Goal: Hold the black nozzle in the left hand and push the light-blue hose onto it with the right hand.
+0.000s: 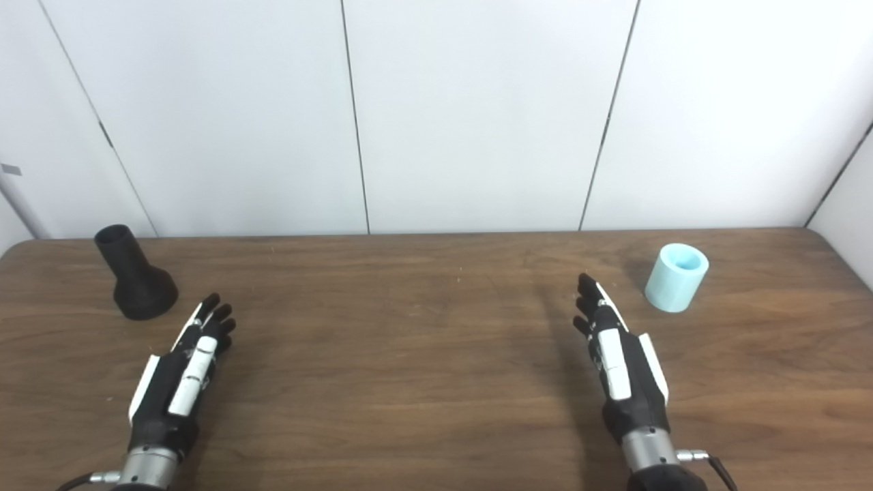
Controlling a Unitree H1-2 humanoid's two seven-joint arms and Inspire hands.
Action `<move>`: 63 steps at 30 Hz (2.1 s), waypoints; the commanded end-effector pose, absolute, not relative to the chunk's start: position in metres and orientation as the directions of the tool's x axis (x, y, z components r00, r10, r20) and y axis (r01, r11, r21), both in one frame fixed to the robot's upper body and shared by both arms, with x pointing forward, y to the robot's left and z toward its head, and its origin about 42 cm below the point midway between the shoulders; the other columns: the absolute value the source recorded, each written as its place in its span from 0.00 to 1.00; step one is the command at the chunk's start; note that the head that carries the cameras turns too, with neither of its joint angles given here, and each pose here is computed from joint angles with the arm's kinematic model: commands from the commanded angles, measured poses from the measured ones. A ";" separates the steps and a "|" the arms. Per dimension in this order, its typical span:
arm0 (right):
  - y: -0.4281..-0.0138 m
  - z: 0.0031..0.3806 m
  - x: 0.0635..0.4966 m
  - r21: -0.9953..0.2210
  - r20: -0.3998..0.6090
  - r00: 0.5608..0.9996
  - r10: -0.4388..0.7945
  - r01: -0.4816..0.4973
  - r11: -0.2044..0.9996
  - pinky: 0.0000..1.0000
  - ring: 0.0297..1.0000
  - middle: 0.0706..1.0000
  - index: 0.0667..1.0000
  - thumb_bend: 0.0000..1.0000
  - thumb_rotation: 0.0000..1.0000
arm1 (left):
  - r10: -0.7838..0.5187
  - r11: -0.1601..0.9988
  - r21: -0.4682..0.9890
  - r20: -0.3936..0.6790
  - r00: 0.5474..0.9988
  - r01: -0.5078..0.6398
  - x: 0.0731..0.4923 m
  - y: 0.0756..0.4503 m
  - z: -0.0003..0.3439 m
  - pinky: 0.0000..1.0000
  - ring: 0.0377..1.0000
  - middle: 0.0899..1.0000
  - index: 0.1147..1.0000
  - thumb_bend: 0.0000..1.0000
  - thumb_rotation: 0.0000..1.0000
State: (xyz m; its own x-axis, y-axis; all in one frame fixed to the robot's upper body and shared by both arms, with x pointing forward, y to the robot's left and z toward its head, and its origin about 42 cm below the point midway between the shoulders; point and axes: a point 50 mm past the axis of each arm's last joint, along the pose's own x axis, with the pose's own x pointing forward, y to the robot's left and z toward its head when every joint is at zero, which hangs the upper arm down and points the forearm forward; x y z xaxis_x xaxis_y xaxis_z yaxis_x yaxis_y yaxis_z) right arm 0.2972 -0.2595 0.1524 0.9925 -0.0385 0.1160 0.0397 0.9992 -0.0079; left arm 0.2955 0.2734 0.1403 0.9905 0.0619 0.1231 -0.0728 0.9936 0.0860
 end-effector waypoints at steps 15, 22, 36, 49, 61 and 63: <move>-0.272 0.169 0.304 -0.020 0.180 0.984 -0.013 0.017 1.000 0.97 0.97 0.96 0.93 0.55 1.00 | 0.035 0.994 0.092 0.186 0.982 -0.053 0.301 0.263 0.159 0.95 0.94 0.94 0.91 0.49 0.76; -0.285 0.168 0.301 -0.015 0.168 0.986 -0.015 0.018 1.000 0.98 0.97 0.97 0.94 0.54 1.00 | 0.038 0.993 0.102 0.185 0.982 -0.058 0.297 0.250 0.158 0.94 0.93 0.93 0.91 0.48 0.75; -0.317 0.156 0.297 0.005 0.132 0.991 -0.009 0.008 1.000 0.92 0.97 0.96 0.93 0.60 1.00 | 0.044 0.994 0.087 0.202 0.978 -0.063 0.292 0.221 0.161 0.92 0.93 0.94 0.92 0.48 0.73; -0.328 0.161 0.296 -0.006 0.109 0.994 0.016 -0.015 1.000 0.92 0.97 0.98 0.97 0.67 1.00 | 0.054 0.990 0.114 0.218 0.974 -0.081 0.289 0.211 0.175 0.91 0.92 0.93 0.92 0.58 0.55; -0.338 0.160 0.297 0.062 0.102 0.993 0.051 -0.058 0.996 0.99 0.99 1.00 0.98 0.62 1.00 | 0.208 0.912 0.298 0.259 0.943 -0.283 0.272 0.237 0.207 0.84 0.86 0.86 0.88 0.86 0.26; -0.341 0.160 0.298 0.055 0.101 0.994 0.052 -0.057 0.997 1.00 1.00 1.00 0.99 0.62 1.00 | 0.240 0.894 0.315 0.266 0.934 -0.319 0.272 0.246 0.209 0.83 0.85 0.85 0.87 0.87 0.25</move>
